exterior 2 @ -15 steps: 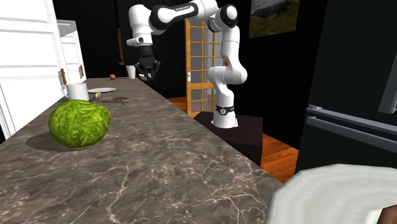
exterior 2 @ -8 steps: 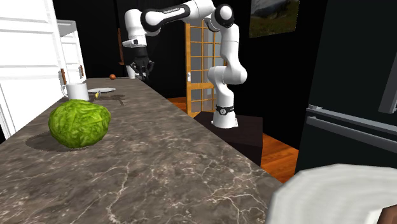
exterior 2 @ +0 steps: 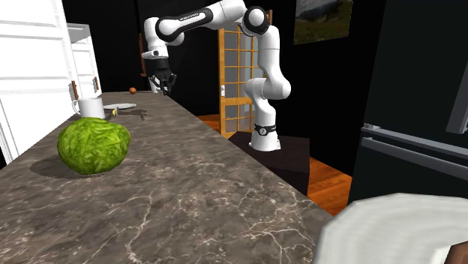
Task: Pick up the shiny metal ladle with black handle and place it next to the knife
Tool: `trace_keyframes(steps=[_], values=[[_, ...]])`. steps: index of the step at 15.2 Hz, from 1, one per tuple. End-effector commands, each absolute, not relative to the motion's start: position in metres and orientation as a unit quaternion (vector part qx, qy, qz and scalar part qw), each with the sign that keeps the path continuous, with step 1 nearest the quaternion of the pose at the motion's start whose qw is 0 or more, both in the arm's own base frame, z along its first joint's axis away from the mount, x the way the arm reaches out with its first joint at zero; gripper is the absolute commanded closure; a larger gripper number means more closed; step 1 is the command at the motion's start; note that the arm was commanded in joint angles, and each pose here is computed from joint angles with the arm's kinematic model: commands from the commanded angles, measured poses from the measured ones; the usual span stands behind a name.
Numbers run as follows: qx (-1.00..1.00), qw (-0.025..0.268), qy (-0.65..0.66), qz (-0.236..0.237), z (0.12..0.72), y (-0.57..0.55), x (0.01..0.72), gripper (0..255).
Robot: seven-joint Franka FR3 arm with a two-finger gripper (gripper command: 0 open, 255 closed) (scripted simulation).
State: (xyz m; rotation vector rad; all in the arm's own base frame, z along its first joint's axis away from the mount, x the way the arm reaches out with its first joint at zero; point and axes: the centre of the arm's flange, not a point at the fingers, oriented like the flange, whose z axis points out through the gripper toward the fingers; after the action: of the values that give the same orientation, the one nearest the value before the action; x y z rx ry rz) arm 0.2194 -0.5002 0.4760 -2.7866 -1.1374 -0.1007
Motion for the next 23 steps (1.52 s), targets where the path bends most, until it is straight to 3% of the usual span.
trace_keyframes(steps=[1,18,23], values=[[-0.923,0.065,-0.377,-0.033,0.465,-0.501,0.218,255],[-0.923,0.065,-0.377,-0.033,0.376,-0.501,0.218,255],[-0.923,0.065,-0.377,-0.033,0.374,-0.501,0.218,255]])
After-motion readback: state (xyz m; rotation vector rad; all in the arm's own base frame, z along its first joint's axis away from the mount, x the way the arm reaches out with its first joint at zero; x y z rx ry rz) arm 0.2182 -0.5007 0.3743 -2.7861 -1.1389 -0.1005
